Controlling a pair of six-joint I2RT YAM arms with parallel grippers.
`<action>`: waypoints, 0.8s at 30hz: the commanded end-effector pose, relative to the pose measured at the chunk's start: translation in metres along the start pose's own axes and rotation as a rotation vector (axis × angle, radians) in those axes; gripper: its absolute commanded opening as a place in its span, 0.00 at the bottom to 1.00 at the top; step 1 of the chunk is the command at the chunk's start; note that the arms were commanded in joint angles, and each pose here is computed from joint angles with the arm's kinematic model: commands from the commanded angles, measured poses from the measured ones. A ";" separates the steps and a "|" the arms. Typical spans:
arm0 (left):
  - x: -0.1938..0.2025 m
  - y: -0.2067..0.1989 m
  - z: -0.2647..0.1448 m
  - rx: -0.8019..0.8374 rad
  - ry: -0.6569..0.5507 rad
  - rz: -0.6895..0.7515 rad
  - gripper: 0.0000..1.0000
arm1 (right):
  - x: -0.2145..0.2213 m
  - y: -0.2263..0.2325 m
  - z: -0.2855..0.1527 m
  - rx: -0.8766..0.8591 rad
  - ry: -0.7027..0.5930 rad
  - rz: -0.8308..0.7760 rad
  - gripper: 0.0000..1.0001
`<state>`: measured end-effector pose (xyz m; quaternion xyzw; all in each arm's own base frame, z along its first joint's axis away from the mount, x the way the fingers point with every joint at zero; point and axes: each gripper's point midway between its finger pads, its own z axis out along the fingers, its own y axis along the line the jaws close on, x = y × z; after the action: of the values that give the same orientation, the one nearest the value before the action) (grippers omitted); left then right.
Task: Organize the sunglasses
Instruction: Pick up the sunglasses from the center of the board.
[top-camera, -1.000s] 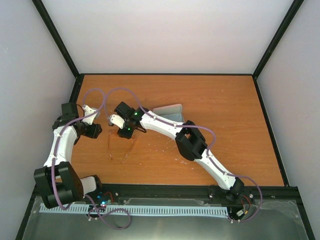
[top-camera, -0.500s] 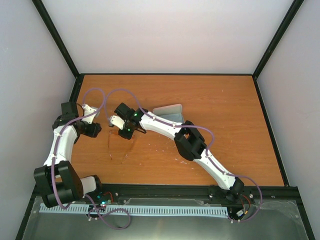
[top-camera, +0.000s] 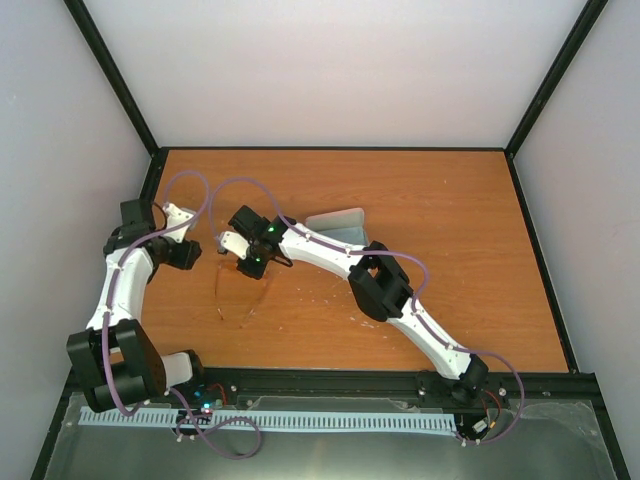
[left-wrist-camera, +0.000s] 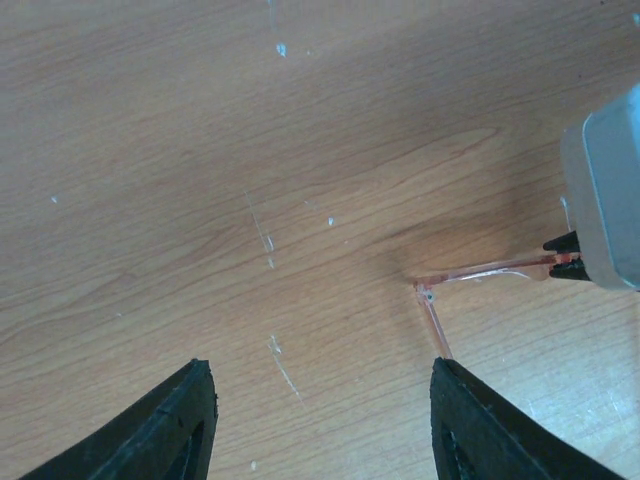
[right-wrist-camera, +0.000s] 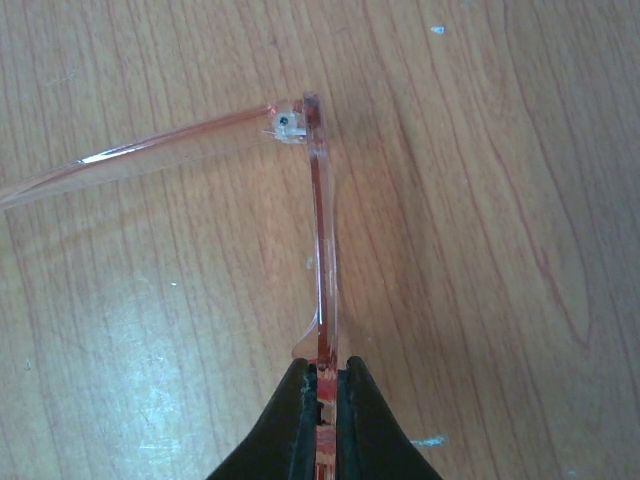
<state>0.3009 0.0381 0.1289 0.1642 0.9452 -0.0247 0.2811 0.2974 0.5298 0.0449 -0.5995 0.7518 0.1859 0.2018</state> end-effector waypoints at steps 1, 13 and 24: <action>-0.023 0.010 -0.010 -0.020 -0.064 0.023 0.59 | 0.004 0.001 0.002 0.009 0.021 -0.011 0.03; -0.073 0.001 -0.035 0.041 -0.270 0.071 0.54 | -0.018 -0.047 -0.056 -0.005 -0.129 0.243 0.03; -0.191 -0.038 -0.100 0.326 -0.682 0.169 0.16 | -0.011 -0.070 -0.190 -0.283 -0.469 0.576 0.03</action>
<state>0.3706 -0.0023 0.2590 0.2169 0.8370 -0.1228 0.4871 0.3749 0.4226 0.1326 -0.3606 0.8455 0.3303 0.2145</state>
